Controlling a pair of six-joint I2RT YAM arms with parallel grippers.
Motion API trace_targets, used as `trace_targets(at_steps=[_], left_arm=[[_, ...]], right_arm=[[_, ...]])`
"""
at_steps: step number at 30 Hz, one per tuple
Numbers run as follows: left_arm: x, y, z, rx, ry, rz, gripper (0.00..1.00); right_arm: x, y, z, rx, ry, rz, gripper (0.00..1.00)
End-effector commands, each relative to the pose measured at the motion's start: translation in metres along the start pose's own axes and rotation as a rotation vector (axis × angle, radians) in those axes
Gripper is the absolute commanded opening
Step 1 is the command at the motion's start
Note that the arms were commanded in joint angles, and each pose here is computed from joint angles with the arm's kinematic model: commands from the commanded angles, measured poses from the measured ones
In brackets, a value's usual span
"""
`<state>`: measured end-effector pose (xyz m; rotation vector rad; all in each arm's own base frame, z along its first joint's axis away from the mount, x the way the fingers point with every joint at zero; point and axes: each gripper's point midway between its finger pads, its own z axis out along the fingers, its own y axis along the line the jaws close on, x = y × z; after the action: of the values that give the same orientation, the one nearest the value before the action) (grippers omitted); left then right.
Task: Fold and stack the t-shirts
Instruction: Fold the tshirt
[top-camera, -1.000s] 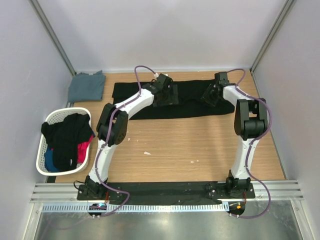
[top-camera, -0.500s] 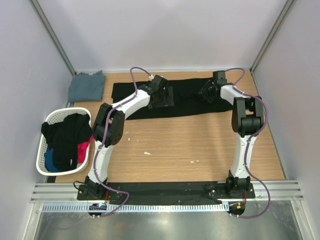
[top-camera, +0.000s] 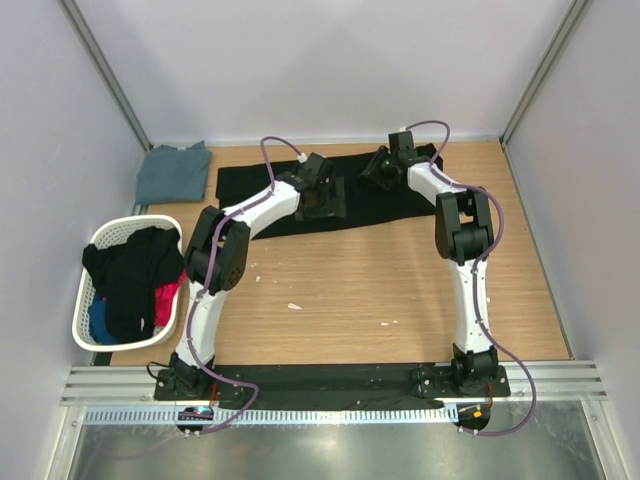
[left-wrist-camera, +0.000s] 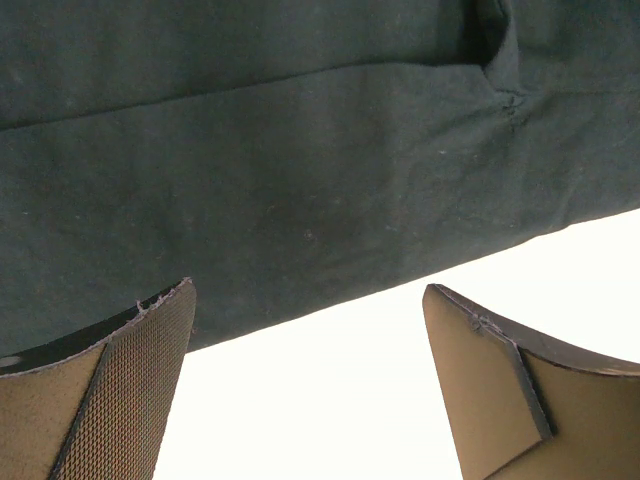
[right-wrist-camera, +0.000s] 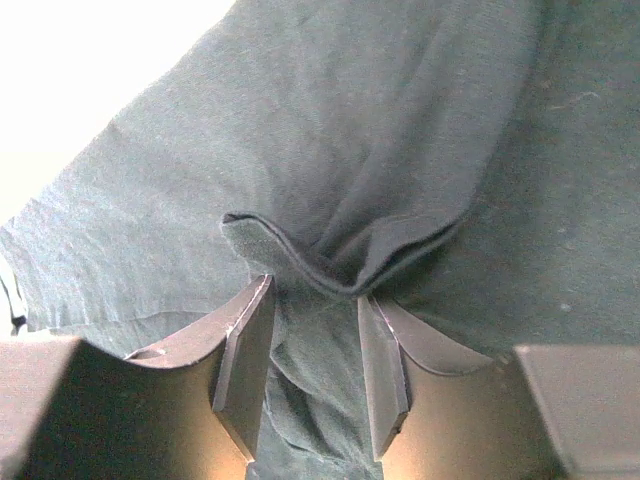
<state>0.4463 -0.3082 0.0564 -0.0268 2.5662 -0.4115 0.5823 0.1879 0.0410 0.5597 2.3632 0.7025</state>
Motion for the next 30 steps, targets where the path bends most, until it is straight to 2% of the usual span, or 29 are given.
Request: trace_targets(at_steps=[1,5,9,15,19,23,26,27,29,30], left_arm=[[-0.016,0.000,-0.019,0.004,-0.049,-0.019,0.95],[-0.013,0.003,-0.020,0.000,-0.040,-0.020,0.95],[-0.009,0.006,-0.021,-0.001,-0.028,-0.019,0.95],[-0.010,0.009,-0.023,-0.006,-0.029,-0.012,0.95],[-0.015,0.014,-0.025,-0.011,-0.036,-0.013,0.95],[-0.032,0.017,-0.031,-0.001,-0.063,-0.033,0.95],[-0.054,0.018,-0.037,0.015,-0.100,-0.045,0.95],[-0.061,0.026,-0.040,0.002,-0.101,-0.048,0.95],[-0.080,0.030,-0.047,0.003,-0.131,-0.047,0.96],[-0.087,0.042,-0.049,-0.011,-0.135,-0.044,0.96]], right_arm=[[-0.008,0.026,0.003,-0.036,-0.041,-0.074,0.45],[-0.018,0.050,0.006,-0.077,-0.085,-0.188,0.48],[-0.018,0.067,0.018,-0.156,-0.074,-0.301,0.52],[-0.018,0.097,0.020,-0.290,-0.076,-0.381,0.62],[-0.009,0.107,0.016,-0.340,-0.018,-0.395,0.63],[-0.032,0.135,-0.023,-0.377,-0.050,-0.444,0.74],[-0.066,0.145,-0.063,-0.352,-0.120,-0.432,0.92],[-0.083,0.154,-0.089,-0.332,-0.177,-0.431,0.99],[-0.103,0.129,-0.106,-0.189,-0.233,-0.396,1.00],[-0.112,0.132,-0.129,-0.163,-0.271,-0.398,1.00]])
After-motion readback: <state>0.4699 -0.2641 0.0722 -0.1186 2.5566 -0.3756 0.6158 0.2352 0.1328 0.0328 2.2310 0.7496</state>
